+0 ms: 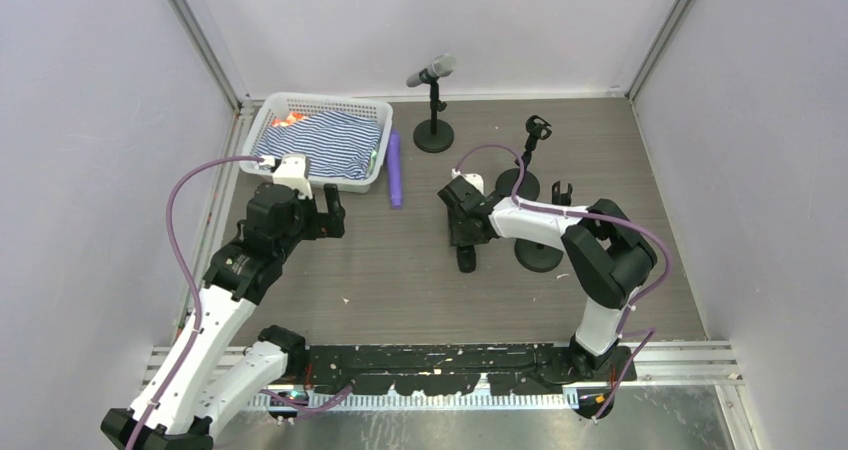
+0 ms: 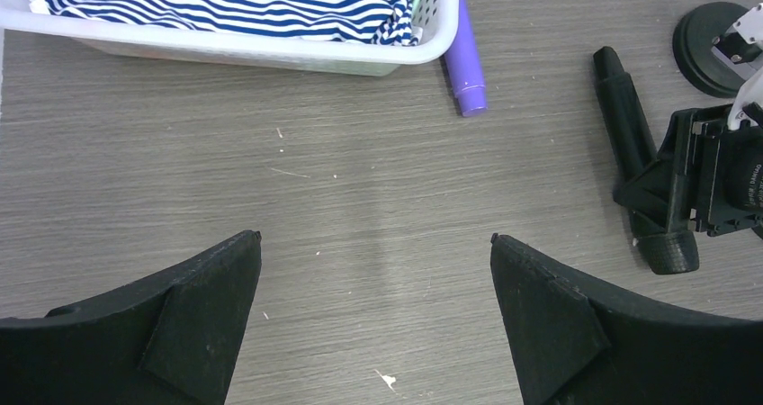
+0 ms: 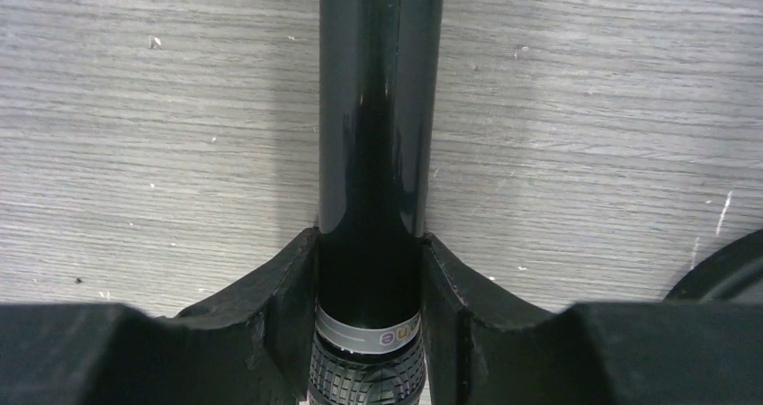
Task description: Attach the microphones to the stand
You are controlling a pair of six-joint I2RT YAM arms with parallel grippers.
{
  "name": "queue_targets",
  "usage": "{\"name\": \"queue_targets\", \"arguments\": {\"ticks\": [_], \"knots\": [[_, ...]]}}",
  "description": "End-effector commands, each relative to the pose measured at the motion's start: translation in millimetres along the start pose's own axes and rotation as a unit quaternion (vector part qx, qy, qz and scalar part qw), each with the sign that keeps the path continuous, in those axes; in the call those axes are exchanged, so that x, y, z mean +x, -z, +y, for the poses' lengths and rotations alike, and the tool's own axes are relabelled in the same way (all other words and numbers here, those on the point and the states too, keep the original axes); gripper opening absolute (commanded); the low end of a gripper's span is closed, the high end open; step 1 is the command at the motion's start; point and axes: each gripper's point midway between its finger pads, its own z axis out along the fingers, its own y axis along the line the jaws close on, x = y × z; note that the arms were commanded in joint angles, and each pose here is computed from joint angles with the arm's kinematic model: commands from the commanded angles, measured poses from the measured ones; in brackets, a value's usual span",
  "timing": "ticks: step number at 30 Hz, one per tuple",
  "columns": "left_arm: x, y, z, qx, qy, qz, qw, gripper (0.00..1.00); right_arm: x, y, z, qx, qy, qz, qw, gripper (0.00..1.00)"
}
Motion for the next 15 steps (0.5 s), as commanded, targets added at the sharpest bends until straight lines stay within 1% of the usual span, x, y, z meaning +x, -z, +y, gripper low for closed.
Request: {"name": "queue_targets", "arguments": {"ticks": [1,3,5,8,11,13,15], "knots": [[-5,-2,-4,0.011,-0.003,-0.007,1.000,1.00,-29,28,3,-0.021,0.033,-0.042,0.998,0.20],[-9,-2,-9,0.021,0.001,-0.011,1.000,1.00,-45,49,9,-0.044,0.054,-0.069,0.995,0.09],[-16,-1,-14,0.032,0.007,-0.016,0.999,1.00,-60,73,15,-0.077,0.070,-0.102,0.989,0.01],[-29,4,-19,0.045,0.003,-0.028,0.999,1.00,-82,119,27,-0.138,0.090,-0.168,0.972,0.01],[-44,13,-21,0.051,-0.008,-0.048,0.998,1.00,-100,157,38,-0.184,0.116,-0.218,0.951,0.01],[-55,19,-23,0.056,-0.017,-0.060,0.996,1.00,-110,176,40,-0.195,0.137,-0.242,0.940,0.01],[-65,25,-27,0.067,-0.024,-0.068,0.995,1.00,-119,187,37,-0.189,0.166,-0.267,0.930,0.01]]}}
